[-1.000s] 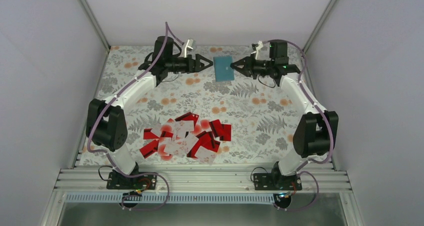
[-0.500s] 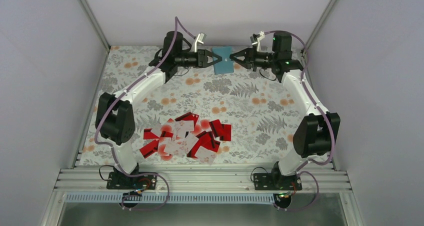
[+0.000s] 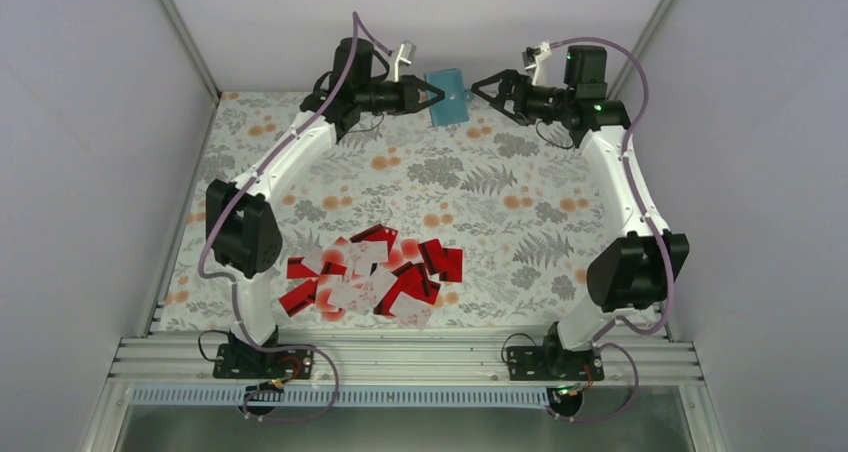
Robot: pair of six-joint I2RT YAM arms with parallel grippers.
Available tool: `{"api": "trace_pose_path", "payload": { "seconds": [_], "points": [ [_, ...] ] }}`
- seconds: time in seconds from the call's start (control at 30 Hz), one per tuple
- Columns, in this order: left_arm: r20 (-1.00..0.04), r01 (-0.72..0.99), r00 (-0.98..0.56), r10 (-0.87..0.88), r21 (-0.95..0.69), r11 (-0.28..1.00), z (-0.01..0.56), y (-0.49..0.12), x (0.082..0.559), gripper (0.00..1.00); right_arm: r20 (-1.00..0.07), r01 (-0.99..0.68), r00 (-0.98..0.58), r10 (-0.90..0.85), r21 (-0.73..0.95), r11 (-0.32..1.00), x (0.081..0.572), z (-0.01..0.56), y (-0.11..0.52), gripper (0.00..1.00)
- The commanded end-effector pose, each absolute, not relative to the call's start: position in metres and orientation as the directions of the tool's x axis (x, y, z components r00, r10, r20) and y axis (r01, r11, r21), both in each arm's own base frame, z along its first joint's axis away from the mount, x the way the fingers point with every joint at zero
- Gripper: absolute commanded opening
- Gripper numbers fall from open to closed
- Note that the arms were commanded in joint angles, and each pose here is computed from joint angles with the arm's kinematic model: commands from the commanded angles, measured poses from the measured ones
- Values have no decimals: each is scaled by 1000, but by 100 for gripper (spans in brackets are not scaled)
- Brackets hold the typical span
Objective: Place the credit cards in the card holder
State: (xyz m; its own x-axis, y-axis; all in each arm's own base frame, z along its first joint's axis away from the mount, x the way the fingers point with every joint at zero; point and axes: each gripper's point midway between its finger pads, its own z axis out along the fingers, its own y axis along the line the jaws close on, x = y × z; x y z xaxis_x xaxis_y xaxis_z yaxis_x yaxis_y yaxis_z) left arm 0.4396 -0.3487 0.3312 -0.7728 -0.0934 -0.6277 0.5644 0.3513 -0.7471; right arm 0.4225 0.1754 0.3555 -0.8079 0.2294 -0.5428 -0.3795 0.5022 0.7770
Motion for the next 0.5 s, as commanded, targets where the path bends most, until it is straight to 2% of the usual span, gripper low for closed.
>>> {"api": "trace_pose_path", "payload": {
  "seconds": [0.0, 0.27, 0.47],
  "points": [
    [-611, 536, -790, -56, -731, 422, 333, -345, 446, 2, -582, -432, -797, 162, 736, 521, 416, 345, 182, 99],
    [-464, 365, -878, -113, -804, 470, 335, -328, 453, 3, -674, -526, -738, 33, 606, 597, 401, 338, 213, 99],
    [-463, 382, -883, -81, -807, 450, 351, -326, 437, 3, -735, -495, -677, -38, 416, 763, 407, 327, 211, 92]
  ]
}}
